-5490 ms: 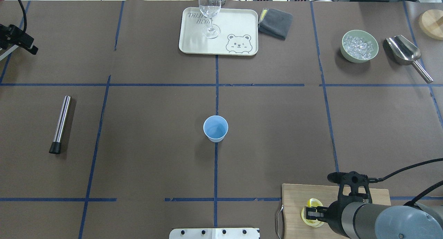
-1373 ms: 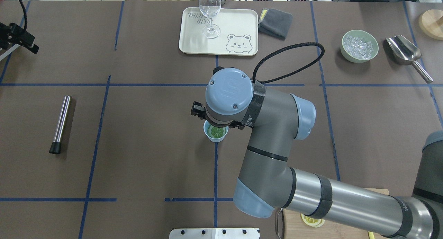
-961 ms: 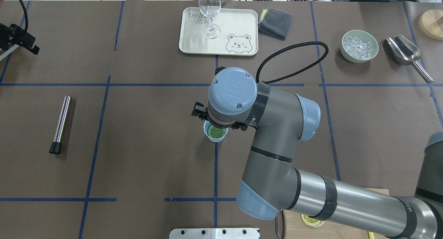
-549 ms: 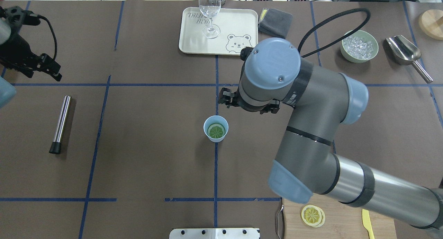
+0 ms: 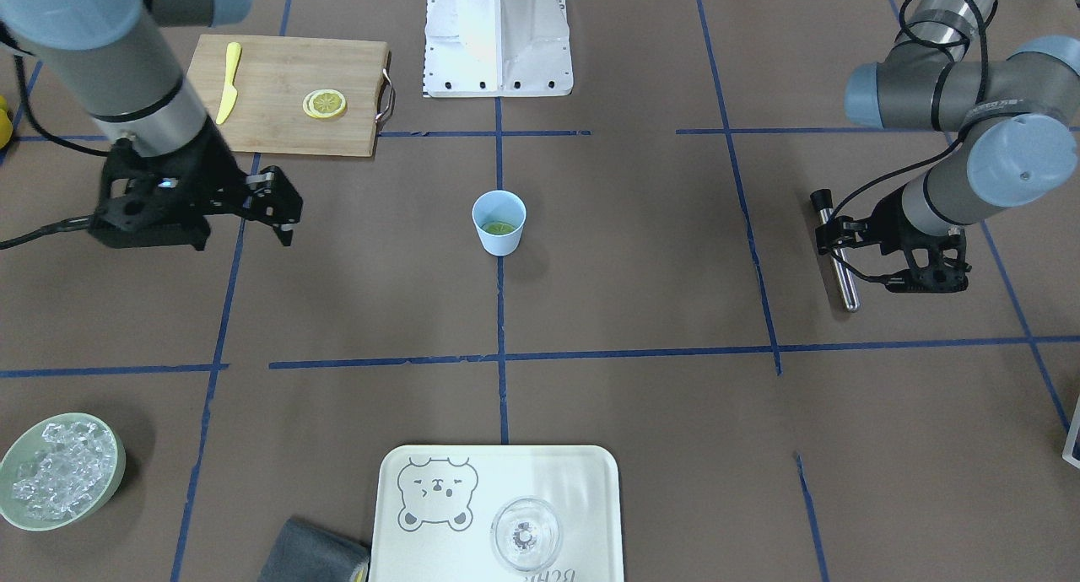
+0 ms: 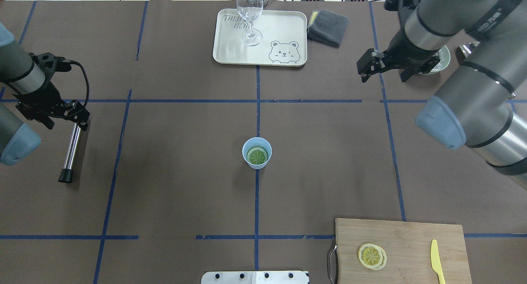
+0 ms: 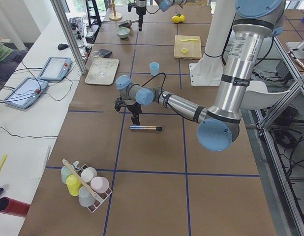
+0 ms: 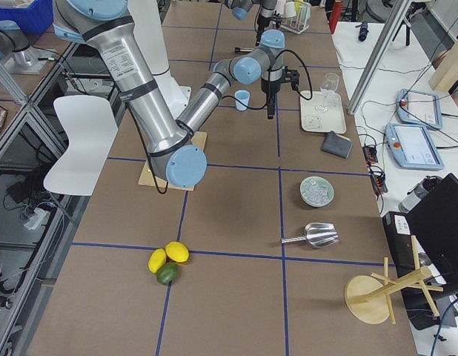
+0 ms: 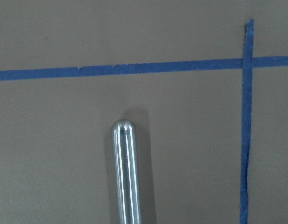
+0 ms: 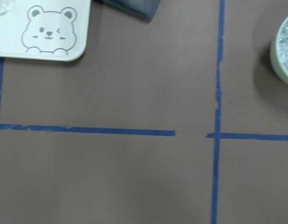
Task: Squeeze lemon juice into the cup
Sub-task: 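Withdraw the right arm toward the ice bowl while the left gripper reaches the steel cylinder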
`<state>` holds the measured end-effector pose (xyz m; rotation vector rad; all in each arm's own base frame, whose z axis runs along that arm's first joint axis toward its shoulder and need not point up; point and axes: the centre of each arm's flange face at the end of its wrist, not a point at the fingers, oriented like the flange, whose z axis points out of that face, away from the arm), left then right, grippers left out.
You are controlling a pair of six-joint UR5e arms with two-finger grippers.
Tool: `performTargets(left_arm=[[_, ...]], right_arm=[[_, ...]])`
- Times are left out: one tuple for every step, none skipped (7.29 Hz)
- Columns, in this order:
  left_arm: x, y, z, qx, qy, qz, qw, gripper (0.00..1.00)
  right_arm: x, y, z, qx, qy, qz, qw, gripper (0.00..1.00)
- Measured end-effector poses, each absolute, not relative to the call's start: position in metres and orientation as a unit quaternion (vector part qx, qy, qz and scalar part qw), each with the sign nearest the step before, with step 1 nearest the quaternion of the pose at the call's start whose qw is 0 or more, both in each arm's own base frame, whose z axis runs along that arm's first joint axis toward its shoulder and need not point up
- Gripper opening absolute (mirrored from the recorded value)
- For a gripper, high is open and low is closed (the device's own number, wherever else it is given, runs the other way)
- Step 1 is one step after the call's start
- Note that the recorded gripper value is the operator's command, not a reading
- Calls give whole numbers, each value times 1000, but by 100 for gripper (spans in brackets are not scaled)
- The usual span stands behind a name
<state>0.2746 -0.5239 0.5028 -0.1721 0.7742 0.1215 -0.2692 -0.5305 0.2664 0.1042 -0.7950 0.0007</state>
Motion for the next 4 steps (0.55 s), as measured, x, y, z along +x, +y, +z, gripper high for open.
performTargets(left_arm=[[281,-524,516,-87,376,62,921,100],[284,-526,526,-87,376,63,920,100],[287,-528,532,-88,376,64,920,100],[291,-529,536,-90,375,65,920,100]], right_arm=[[-233,-540,290,50,-389,-16,920,100],[-211,-544,304,49,-393,-24,918,100],[-200,-546,310,49,-395,-28,917,100],[-196,-547,313,49,-396,-29,916,100]])
